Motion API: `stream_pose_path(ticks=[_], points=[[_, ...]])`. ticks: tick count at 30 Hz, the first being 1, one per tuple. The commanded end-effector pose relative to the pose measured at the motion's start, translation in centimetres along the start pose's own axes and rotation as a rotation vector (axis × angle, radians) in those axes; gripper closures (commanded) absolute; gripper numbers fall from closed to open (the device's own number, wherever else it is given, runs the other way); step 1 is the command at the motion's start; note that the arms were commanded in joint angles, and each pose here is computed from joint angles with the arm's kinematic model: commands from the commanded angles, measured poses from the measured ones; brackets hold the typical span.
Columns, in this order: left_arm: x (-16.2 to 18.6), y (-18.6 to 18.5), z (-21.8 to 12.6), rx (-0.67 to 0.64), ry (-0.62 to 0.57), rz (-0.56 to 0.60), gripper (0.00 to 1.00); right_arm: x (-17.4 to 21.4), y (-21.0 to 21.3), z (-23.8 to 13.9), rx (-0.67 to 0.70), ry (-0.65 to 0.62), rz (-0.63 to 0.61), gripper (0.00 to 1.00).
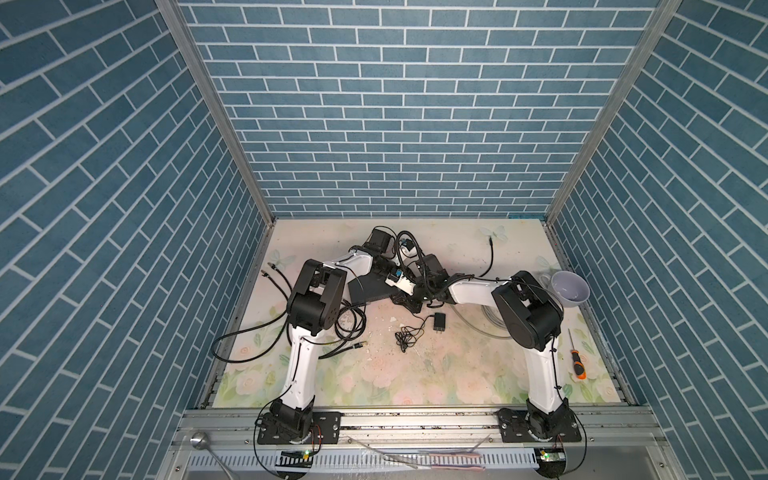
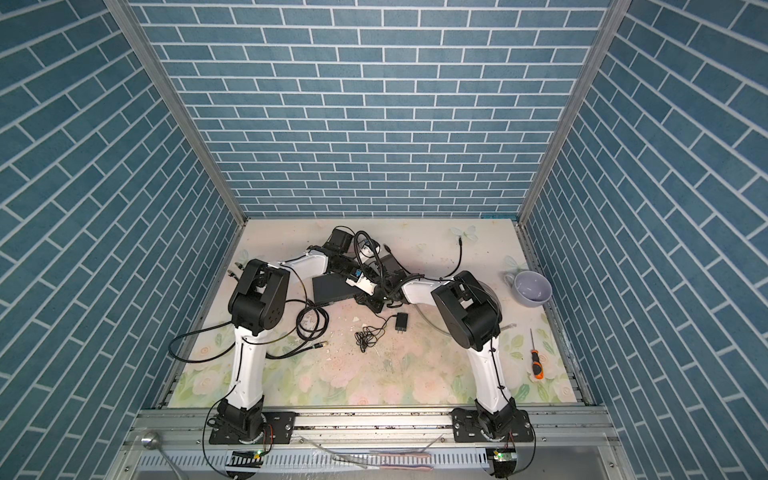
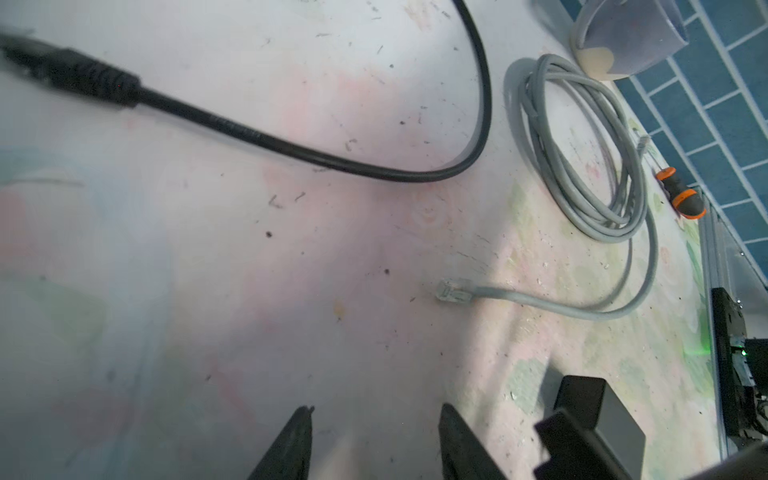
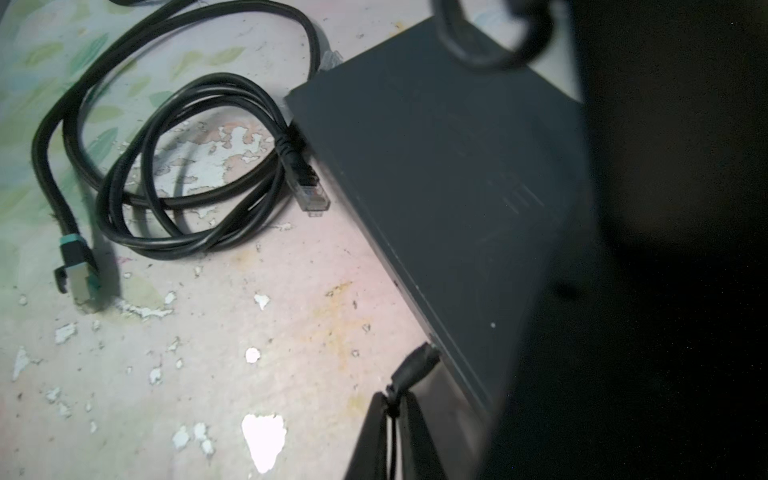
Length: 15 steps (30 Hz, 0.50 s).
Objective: Insert the plug into the switch port
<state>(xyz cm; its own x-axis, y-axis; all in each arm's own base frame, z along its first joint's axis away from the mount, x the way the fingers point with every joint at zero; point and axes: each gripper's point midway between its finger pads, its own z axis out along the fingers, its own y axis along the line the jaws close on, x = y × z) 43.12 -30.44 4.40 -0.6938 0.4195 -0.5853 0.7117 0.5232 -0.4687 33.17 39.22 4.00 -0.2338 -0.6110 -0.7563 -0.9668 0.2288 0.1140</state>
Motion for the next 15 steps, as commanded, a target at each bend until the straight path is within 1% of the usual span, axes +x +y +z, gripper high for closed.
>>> stream_pose_path(ticks=[1,6,11,13,15], points=[[2.7,-0.4,-0.2,-0.026,0.085,-0.144,0.48,-2.7,-3.5,-3.5,0.176,-0.088,-0.008,0.81],[0.7,1.5,-2.0,-0.159,0.013,-0.171,0.45,-1.8,-3.2,-4.8,0.206,-0.067,0.017,0.73],[-1.1,4.0,-4.8,-0.298,-0.066,-0.217,0.44,-1.8,-3.1,-6.0,0.212,-0.067,0.059,0.69],[-1.4,5.1,-6.3,-0.350,-0.093,-0.253,0.44,-2.3,-3.1,-6.3,0.218,-0.086,0.107,0.67],[-0.9,6.4,-7.7,-0.407,-0.098,-0.291,0.44,-2.9,-2.9,-6.3,0.214,-0.111,0.171,0.64]])
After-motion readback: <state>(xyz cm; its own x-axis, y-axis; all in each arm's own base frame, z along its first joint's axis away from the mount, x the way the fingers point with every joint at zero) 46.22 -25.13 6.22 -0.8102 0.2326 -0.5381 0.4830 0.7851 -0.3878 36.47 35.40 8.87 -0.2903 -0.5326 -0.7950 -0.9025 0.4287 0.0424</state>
